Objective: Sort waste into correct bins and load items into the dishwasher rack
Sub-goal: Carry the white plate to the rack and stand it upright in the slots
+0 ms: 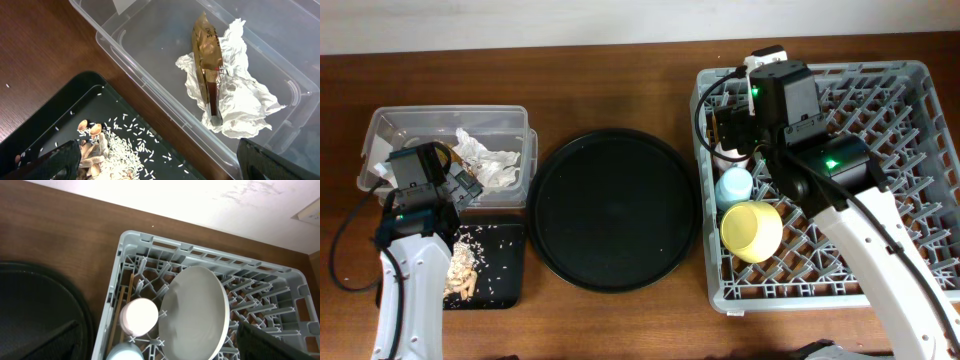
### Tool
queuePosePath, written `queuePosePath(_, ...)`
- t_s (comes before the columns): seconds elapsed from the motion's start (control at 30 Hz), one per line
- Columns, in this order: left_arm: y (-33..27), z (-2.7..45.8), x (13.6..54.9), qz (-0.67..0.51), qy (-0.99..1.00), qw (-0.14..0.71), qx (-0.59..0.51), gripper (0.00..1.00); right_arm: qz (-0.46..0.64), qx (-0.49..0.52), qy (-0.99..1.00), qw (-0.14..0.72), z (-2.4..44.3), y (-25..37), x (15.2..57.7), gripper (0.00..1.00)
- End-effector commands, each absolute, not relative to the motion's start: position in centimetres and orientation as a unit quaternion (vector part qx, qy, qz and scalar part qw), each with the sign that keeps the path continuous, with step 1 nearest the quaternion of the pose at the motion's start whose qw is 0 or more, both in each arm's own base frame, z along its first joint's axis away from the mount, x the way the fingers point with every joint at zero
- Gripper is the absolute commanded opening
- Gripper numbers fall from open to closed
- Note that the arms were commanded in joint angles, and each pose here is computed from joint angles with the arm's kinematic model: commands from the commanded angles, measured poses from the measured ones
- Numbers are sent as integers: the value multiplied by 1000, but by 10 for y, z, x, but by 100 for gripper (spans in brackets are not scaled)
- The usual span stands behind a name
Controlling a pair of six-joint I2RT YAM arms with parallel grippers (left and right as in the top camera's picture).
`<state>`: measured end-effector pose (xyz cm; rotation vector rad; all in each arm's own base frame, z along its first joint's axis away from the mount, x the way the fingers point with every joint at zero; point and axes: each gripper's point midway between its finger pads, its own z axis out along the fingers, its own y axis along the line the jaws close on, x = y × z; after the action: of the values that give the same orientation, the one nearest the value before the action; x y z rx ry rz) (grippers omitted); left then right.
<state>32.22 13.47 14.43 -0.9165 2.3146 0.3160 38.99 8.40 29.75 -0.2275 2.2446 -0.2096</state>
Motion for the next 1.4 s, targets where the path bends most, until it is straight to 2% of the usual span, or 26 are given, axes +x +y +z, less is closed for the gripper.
queuePosePath(0.0, 137, 152, 323, 124, 874, 319, -346, 99, -79, -87, 898, 424, 297, 86, 391, 99)
queuePosePath(0.7, 137, 152, 323, 124, 874, 319, -346, 99, -99, -85, 897, 423, 298, 78, 391, 98)
queuePosePath(0.77, 137, 152, 323, 124, 874, 319, -346, 99, -116, -79, 894, 425, 310, 61, 377, 98)
queuePosePath(0.87, 137, 152, 323, 124, 874, 319, -346, 99, -111, -32, 848, 518, 386, 28, 322, 98)
queuePosePath(0.93, 137, 152, 323, 124, 874, 319, -346, 99, -73, -8, 810, 582, 423, 7, 268, 98)
queuePosePath(1.0, 137, 152, 323, 124, 874, 319, -346, 99, -27, -2, 755, 656, 436, -1, 202, 98)
queuePosePath(1.03, 137, 152, 323, 124, 874, 319, -346, 99, -21, 4, 726, 687, 430, -5, 180, 98)
queuePosePath(1.1, 137, 152, 323, 124, 874, 319, -346, 99, -10, 1, 688, 725, 395, -3, 161, 98)
queuePosePath(1.23, 137, 152, 323, 124, 874, 319, -346, 99, 60, 48, 591, 803, 344, 0, 199, 98)
queuePosePath(1.3, 137, 152, 323, 124, 874, 319, -346, 99, 81, 59, 588, 802, 305, 2, 217, 98)
queuePosePath(1.37, 137, 152, 323, 124, 874, 319, -346, 99, 109, 89, 631, 763, 246, 2, 235, 98)
